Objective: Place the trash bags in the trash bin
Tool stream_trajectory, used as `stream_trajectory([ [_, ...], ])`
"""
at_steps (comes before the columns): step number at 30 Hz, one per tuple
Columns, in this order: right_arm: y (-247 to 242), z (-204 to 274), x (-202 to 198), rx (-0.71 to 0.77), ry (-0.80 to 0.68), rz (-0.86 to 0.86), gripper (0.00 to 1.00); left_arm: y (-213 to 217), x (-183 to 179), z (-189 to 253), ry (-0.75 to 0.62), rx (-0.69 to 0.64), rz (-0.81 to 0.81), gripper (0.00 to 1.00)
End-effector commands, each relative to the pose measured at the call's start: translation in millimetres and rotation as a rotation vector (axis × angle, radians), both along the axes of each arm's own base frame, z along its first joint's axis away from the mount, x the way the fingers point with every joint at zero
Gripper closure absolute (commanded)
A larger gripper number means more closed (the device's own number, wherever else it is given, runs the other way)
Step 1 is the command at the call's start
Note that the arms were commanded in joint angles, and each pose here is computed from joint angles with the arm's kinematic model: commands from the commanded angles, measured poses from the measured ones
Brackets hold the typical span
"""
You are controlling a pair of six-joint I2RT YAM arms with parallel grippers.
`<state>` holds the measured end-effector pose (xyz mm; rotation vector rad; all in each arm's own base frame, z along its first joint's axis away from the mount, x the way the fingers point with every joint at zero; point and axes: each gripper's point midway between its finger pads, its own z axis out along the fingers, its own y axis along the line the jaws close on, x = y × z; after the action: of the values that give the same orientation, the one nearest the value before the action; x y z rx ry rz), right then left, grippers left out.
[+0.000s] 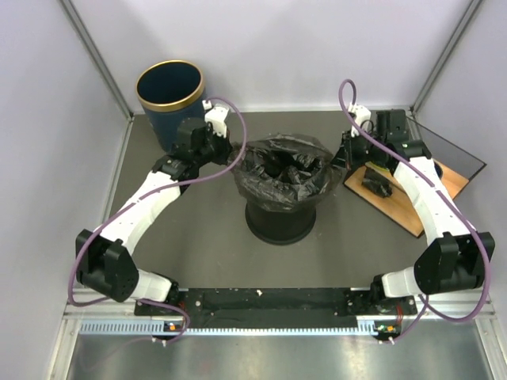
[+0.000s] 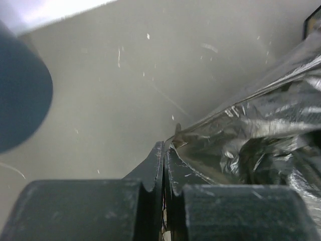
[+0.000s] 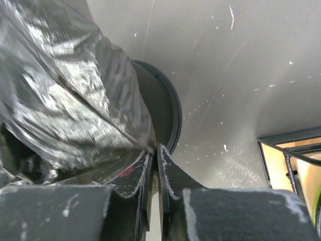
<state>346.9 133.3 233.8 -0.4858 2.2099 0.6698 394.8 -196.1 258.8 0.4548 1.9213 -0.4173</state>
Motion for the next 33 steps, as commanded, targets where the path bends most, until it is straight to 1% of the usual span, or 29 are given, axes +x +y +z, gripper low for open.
stream_trajectory([
  [1,-4,-9,-4,-0.013,0.006,0.003,0.83,6,-14,-34,0.137,-0.047,0.033,1.00],
  [2,-3,-7,-4,-0.007,0.002,0.011,0.77,4,-18,-32,0.130,-0.058,0.002,1.00],
  [3,-1,-3,-7,0.001,-0.006,0.022,0.71,-6,-28,-33,0.146,-0.079,-0.077,1.00],
  [4,-1,1,-6,0.004,-0.017,0.024,0.62,-10,-33,-28,0.135,-0.088,-0.115,1.00],
  [6,1,18,-8,0.011,-0.067,0.044,0.60,-22,-44,-5,0.074,-0.135,-0.213,1.00],
  [8,1,32,-6,0.006,-0.121,0.057,0.69,-27,-47,17,-0.013,-0.170,-0.256,1.00],
  [9,2,37,-6,0.006,-0.134,0.066,0.73,-27,-47,20,-0.022,-0.168,-0.257,1.00],
  [10,2,39,-4,0.003,-0.145,0.067,0.79,-26,-44,17,-0.017,-0.156,-0.252,1.00],
  [12,2,42,1,0.001,-0.152,0.063,0.86,-23,-41,8,0.022,-0.138,-0.230,1.00],
  [13,2,39,5,0.002,-0.141,0.057,0.94,-22,-37,7,0.028,-0.134,-0.214,1.00],
  [14,2,39,7,0.005,-0.139,0.055,0.98,-21,-35,6,0.036,-0.137,-0.204,1.00],
  [15,3,39,10,0.009,-0.142,0.051,1.00,-22,-32,7,0.029,-0.147,-0.202,1.00],
  [18,3,34,18,0.019,-0.143,0.029,1.00,-22,-25,-1,0.057,-0.150,-0.178,1.00],
  [24,1,2,32,0.011,-0.051,-0.019,1.00,-15,-7,-39,0.167,-0.139,-0.087,1.00],
  [30,1,-29,24,-0.007,0.031,-0.025,1.00,-11,-14,-82,0.329,-0.154,-0.061,1.00],
  [32,2,-35,17,-0.010,0.046,-0.013,1.00,-11,-18,-89,0.350,-0.161,-0.060,1.00],
  [33,4,-36,15,-0.011,0.045,-0.006,1.00,-15,-23,-88,0.359,-0.176,-0.090,1.00],
])
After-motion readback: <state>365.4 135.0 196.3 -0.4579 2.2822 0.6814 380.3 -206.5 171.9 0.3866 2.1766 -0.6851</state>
